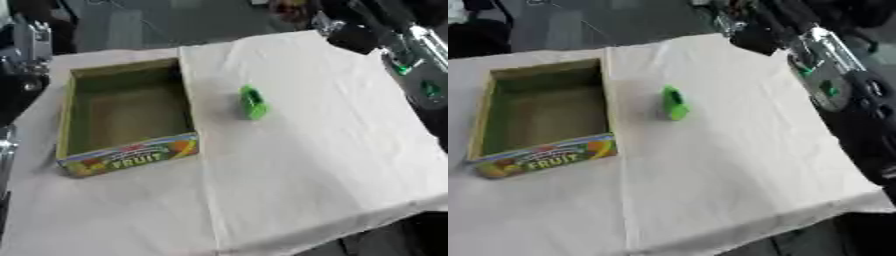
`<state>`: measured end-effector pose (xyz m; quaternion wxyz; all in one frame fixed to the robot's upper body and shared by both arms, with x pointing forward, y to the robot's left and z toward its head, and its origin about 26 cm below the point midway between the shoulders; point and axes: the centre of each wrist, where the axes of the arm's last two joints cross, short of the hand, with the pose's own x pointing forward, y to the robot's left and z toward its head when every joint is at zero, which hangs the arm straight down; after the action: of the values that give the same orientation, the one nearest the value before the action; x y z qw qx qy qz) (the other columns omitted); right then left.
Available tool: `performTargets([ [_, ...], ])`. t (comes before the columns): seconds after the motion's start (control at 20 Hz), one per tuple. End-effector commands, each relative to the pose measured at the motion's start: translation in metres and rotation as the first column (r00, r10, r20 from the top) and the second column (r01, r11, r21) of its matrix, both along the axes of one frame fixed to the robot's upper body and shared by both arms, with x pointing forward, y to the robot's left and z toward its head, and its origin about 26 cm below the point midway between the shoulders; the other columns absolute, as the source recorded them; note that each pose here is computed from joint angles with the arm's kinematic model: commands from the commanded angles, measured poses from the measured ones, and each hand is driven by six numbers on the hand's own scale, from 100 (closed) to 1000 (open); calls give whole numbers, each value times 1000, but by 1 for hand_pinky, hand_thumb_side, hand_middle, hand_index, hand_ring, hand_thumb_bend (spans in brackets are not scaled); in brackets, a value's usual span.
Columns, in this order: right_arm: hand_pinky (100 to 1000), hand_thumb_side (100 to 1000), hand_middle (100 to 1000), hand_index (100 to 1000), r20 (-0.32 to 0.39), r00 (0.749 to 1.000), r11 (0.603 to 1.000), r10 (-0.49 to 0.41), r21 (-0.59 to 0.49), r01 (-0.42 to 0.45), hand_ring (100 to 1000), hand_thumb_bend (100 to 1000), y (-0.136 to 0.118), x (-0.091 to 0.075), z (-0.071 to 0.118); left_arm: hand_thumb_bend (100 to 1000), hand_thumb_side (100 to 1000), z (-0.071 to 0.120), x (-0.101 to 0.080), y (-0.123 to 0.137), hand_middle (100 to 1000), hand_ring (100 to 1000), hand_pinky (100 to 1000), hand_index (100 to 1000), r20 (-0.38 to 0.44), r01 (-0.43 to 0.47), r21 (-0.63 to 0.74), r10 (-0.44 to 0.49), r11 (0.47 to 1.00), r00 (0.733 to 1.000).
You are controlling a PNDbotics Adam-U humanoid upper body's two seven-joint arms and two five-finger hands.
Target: Pick up objects on the table and place them in the box.
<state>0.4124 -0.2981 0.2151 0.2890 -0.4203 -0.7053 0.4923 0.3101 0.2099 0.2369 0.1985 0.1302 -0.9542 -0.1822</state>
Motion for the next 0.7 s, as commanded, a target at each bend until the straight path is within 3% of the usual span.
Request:
performTargets([
  [0.05, 1000, 1000, 746, 799, -2, 999, 998, -38, -49, 38, 654, 118, 3, 7, 1, 337, 581, 9, -2, 1, 860, 678, 674, 882, 36, 1, 6, -2, 1000, 999],
  [0.2, 1000, 1000, 768, 804, -17, 998, 995, -58, -83, 56, 686, 126, 10, 12, -8, 337, 580, 9, -2, 3, 860, 678, 674, 882, 39, -4, 7, 4, 1000, 999],
  [0.4, 1000, 1000, 791, 813, 14, 997, 991, -78, -104, 79, 732, 158, 19, 18, -13, 335, 582, 8, -2, 3, 860, 676, 673, 882, 38, -8, 10, 7, 1000, 999],
  [0.7, 1000, 1000, 822, 822, 64, 990, 983, -127, -123, 134, 786, 123, 20, 21, -25, 331, 585, 7, -2, 4, 860, 674, 672, 882, 32, -11, 14, 11, 1000, 999],
])
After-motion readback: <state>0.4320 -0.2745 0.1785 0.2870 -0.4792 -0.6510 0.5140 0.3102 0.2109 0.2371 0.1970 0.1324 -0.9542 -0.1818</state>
